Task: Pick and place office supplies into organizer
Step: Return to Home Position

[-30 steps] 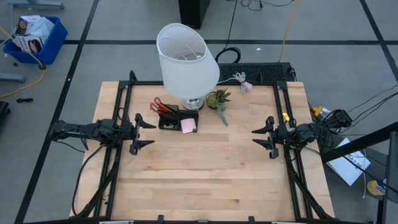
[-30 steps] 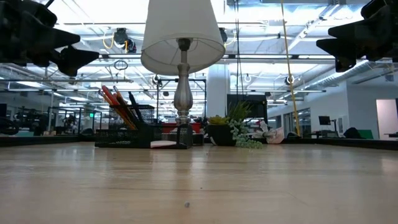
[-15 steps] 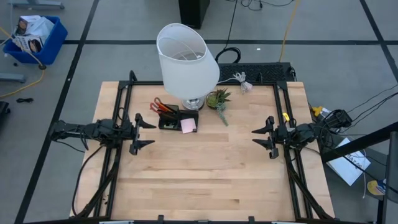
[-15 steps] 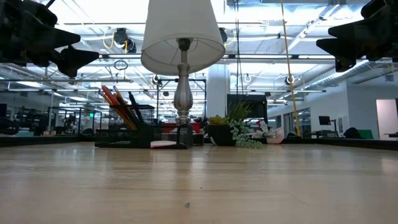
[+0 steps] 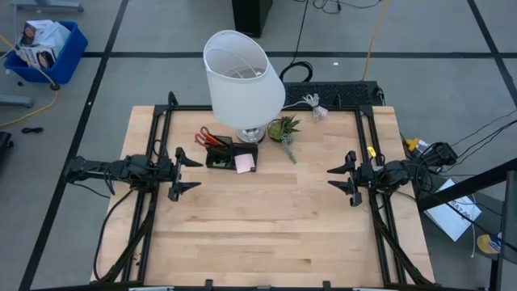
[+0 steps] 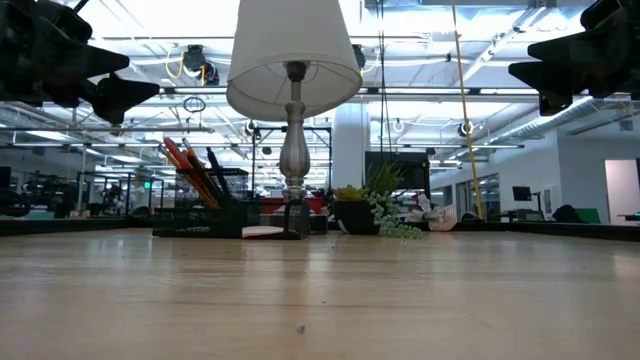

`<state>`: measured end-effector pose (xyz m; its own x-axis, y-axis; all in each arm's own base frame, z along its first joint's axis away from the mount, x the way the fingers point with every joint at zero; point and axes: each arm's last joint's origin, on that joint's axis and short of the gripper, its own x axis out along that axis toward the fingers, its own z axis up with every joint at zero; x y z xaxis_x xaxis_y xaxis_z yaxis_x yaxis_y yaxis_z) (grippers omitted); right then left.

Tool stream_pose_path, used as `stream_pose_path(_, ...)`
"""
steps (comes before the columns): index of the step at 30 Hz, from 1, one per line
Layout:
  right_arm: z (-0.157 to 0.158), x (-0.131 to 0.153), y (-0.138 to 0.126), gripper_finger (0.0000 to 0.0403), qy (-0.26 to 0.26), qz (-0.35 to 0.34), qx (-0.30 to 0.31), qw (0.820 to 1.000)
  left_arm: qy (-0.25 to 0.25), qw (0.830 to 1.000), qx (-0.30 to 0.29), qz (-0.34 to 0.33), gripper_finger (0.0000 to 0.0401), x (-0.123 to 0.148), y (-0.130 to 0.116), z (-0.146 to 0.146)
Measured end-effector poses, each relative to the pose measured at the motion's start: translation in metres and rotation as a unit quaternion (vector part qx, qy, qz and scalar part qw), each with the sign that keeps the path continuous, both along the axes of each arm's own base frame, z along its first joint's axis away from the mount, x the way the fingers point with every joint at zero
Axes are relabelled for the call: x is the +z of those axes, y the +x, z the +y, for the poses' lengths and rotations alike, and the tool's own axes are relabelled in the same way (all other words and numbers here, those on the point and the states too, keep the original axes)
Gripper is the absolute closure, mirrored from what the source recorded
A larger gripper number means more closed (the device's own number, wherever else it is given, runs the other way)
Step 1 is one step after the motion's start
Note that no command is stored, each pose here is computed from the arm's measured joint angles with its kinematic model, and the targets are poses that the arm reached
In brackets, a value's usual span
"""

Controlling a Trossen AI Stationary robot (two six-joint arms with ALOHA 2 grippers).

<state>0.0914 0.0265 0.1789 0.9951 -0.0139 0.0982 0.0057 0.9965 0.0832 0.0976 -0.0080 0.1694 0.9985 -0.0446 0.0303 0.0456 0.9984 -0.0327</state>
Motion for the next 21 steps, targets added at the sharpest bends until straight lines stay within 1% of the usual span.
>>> stream_pose_path(21, 0.0, 0.0, 0.0, 0.0238, 0.0, 0.0, 0.0, 1.0, 0.0, 1.0, 0.0, 0.0, 0.0082, 0.0, 0.0, 0.0)
